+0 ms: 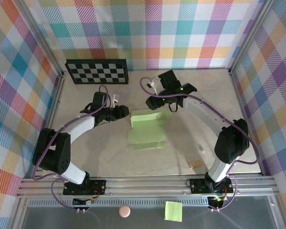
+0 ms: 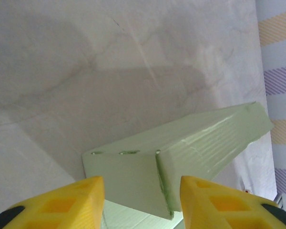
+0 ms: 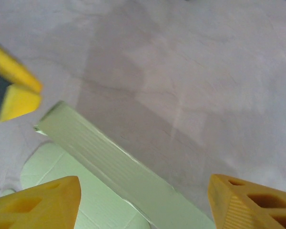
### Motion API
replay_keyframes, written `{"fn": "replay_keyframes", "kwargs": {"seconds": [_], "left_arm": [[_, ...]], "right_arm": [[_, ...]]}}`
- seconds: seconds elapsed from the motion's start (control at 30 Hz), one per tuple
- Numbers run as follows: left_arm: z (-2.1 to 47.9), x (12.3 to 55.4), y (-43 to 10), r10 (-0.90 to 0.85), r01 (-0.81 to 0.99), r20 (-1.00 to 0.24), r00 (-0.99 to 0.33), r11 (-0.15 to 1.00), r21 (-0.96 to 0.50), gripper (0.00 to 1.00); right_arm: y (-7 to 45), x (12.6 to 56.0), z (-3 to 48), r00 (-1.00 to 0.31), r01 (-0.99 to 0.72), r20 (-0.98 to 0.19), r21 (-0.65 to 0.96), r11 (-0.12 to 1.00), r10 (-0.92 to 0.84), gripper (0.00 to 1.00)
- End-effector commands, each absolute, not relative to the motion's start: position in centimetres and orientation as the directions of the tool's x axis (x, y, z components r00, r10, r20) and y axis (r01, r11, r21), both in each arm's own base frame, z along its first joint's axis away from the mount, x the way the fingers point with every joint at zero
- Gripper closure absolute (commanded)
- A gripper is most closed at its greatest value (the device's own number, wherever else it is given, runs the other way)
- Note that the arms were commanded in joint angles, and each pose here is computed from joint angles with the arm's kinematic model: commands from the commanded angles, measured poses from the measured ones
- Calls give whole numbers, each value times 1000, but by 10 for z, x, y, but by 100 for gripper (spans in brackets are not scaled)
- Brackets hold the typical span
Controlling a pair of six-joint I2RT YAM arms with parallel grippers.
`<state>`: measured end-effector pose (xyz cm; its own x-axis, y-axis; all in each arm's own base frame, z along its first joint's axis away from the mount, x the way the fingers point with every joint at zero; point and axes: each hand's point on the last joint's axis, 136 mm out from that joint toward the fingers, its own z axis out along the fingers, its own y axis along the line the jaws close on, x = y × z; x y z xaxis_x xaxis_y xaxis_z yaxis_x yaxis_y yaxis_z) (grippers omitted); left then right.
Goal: Fold the paper box
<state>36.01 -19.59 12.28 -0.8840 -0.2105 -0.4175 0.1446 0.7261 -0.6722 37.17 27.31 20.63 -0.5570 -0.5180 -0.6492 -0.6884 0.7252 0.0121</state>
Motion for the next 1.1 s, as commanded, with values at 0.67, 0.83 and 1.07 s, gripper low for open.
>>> {"fn": "replay_keyframes", "kwargs": {"seconds": [0.67,0.83,1.07], "left_arm": [[98,342,-215,-156,140,-349,-924,711,-689,71],[91,342,-214,-165,123,-337,-927,715,-689,72],[89,342,-214,-152,125,-331,-931,720,-683,72]], "right_arm": [[252,356,181,-849,-352,-495,264,898,-187,36],[258,347,162,-894,-319,-416,326,890,-168,35],[254,350,130,-932,-262,-332,337,904,-146,35]]}}
